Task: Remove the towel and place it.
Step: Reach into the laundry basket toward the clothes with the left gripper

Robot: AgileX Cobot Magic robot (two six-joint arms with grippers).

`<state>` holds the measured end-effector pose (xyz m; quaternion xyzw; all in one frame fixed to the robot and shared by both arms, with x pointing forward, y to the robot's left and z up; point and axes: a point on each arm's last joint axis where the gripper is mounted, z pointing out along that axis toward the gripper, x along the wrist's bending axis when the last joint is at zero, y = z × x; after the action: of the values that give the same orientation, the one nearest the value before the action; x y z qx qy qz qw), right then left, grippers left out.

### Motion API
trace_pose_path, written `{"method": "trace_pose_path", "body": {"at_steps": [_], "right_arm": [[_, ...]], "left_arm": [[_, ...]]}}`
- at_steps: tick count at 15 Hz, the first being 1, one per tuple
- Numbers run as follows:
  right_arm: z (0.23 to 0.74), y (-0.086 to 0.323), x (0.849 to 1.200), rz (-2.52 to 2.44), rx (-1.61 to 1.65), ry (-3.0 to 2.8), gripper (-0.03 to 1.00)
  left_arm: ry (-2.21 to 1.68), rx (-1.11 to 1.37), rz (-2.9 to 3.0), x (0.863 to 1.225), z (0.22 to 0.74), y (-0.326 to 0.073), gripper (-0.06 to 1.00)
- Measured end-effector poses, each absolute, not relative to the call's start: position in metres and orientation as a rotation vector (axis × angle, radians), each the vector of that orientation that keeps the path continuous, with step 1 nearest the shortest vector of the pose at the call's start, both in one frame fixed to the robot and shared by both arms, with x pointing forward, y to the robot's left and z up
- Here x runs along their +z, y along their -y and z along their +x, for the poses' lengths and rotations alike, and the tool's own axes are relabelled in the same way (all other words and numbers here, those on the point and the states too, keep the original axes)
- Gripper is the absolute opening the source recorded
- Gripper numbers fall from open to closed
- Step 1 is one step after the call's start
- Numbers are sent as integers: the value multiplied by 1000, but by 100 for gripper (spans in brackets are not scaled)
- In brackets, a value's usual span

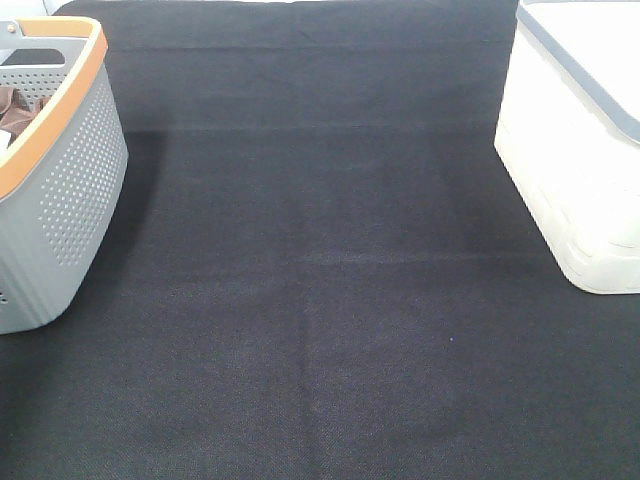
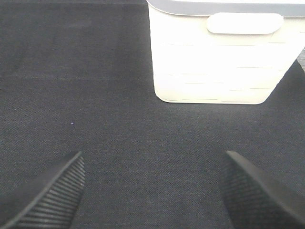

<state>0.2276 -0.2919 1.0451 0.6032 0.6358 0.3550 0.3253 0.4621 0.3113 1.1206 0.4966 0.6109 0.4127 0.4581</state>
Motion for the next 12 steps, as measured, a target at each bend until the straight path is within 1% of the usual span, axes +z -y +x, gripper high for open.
{"method": "trace_pose_path", "body": {"at_steps": [1,2,5,8,12], "right_arm": [[228,292,1045,1581,931,-1667,74],[228,292,1045,1581,931,-1667,74],[228,292,1045,1581,931,-1667,74],[228,292,1045,1581,931,-1667,74],[228,292,1045,1581,931,-1667,74]], "left_arm": [[-1554,981,1229,1126,489,-313,66],[-1572,971,1235,1129,503,-314,66],[-1676,914,1272,1139,541,-316,66],[-1815,843,1333,1137,568,-321,66],[-2022,774,1287,1131,596,-358,66]]}}
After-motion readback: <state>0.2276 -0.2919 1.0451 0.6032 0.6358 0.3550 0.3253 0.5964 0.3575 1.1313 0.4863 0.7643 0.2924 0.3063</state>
